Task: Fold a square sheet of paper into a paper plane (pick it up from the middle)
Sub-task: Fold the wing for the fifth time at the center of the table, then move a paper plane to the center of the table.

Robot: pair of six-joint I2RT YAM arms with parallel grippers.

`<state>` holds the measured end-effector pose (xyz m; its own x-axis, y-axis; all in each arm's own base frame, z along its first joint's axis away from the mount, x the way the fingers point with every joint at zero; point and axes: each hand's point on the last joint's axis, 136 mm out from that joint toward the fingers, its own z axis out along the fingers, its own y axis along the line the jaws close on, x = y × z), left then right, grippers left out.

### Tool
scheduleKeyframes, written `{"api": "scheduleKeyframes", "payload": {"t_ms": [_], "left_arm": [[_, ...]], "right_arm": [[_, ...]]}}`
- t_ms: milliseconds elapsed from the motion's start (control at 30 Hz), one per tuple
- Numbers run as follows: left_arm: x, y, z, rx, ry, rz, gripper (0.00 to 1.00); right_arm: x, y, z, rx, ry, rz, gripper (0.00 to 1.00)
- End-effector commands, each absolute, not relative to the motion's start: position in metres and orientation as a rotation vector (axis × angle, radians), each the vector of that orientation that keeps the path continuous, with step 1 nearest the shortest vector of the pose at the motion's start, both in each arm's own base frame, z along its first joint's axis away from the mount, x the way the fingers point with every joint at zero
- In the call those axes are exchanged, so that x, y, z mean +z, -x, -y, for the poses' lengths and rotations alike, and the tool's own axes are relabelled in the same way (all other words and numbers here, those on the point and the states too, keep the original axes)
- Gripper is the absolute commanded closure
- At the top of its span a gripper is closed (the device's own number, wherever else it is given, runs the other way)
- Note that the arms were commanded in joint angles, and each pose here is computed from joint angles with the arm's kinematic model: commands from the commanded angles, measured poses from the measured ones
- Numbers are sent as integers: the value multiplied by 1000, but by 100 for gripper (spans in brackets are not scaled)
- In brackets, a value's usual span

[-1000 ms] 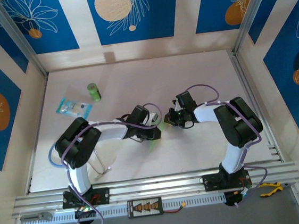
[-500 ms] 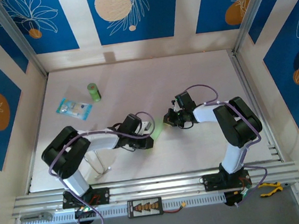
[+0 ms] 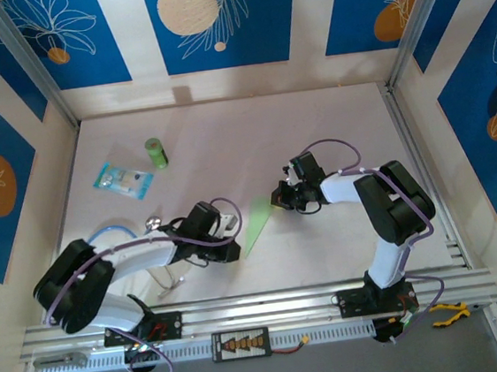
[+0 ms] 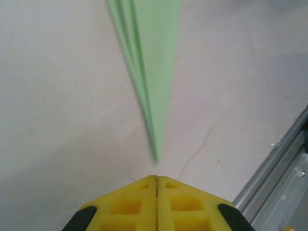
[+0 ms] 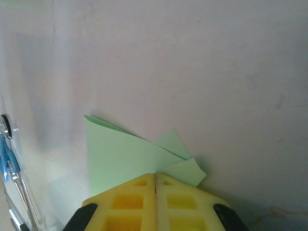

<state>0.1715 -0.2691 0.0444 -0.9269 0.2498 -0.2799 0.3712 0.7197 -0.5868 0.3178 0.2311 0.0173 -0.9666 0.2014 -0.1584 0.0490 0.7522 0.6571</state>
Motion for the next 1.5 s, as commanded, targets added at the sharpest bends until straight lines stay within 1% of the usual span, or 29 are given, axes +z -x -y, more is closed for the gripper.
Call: {"api": "scheduleKeyframes", "payload": {"t_ms": [0,100,167,400,700,1067,1467], "left_arm": [[69,-201,268,-928,-446,-2653,88],[69,-225,262,-871,-356,-2677,87],[64,-234,263,-885,-312,-2706,87],[50,-249,275,-967,-263,-2733,84],[47,-249,293,-1092,-316,-2736,79],[34,-247,287,-1023,-328,-2791,77],[29,-241,292,-1069,-370,-2819,76]], "right_arm": [[30,-311,-243,1023,-56,-2722,97],[50,-312,-243,1031,-40,-2655,95],[56,-309,-240,1041,-55,-2628,93],[48,-283,-229,1065,-112,-2649,88],[37,-268,-234,1097,-143,-2689,87],[32,-266,-240,1090,-135,-2712,87],[25,-262,-238,1081,-151,-2729,87]]}}
